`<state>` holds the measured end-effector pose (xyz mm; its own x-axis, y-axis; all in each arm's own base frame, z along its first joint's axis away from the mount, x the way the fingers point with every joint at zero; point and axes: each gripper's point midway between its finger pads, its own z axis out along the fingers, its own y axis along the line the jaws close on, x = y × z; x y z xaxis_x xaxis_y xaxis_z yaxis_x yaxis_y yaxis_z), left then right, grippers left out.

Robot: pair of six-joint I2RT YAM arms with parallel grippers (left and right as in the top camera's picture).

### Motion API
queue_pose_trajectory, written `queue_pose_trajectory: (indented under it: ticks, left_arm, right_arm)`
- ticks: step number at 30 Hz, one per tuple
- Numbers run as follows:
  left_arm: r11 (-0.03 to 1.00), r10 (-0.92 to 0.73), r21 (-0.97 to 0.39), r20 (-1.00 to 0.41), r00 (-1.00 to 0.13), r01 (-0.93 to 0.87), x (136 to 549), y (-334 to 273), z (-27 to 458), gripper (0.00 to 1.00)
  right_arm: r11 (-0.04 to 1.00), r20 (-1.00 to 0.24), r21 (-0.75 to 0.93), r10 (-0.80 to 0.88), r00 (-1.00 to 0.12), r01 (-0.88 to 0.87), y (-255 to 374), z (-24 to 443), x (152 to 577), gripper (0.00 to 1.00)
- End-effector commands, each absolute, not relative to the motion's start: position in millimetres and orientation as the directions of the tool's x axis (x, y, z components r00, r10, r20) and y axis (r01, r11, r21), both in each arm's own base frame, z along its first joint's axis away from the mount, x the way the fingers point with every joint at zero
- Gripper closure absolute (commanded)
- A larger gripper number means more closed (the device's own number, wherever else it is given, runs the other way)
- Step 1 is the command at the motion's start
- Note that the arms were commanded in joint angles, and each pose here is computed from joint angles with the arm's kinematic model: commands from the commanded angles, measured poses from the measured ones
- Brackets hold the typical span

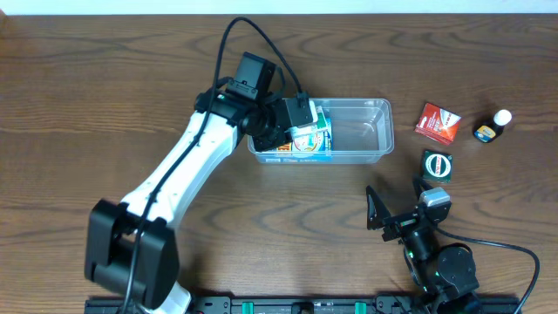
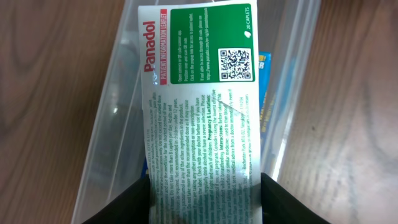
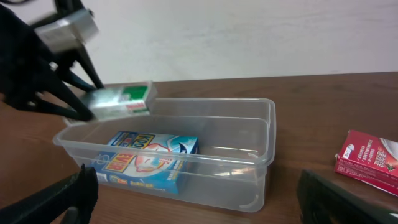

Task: Pack container
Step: 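Lower the Panadol box into the container beside the blue box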

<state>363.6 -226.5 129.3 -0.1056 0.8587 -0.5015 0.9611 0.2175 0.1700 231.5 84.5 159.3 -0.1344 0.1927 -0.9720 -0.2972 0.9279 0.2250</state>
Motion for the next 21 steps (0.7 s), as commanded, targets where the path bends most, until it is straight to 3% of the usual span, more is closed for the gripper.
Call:
queue_pose_trajectory:
  ticks: [1, 8, 18, 21]
  left_arm:
    - [0.162, 0.86, 0.177, -0.507, -0.051, 0.971, 368.4, -230.7, 120.4, 0.49]
    - [0.147, 0.874, 0.175, -0.483, -0.046, 0.974, 378.0, -231.1, 96.6, 0.49]
    - [0.183, 0.936, 0.237, -0.34, -0.095, 0.954, 396.8, -207.4, 66.8, 0.48]
    - [0.184, 0.936, 0.238, -0.339, -0.096, 0.954, 397.8, -207.0, 65.5, 0.44]
  right_arm:
    - [0.928, -0.974, 0.215, 0.181, -0.135, -0.304, 86.3, 157.6, 230.9, 0.01]
    - [0.928, -0.974, 0.215, 0.181, -0.135, -0.304, 86.3, 157.6, 230.9, 0.01]
    - [0.928, -0.974, 0.215, 0.181, -0.135, -0.304, 86.3, 157.6, 230.9, 0.01]
    - [0.928, -0.974, 0.215, 0.181, -0.135, -0.304, 86.3, 157.6, 230.9, 0.01]
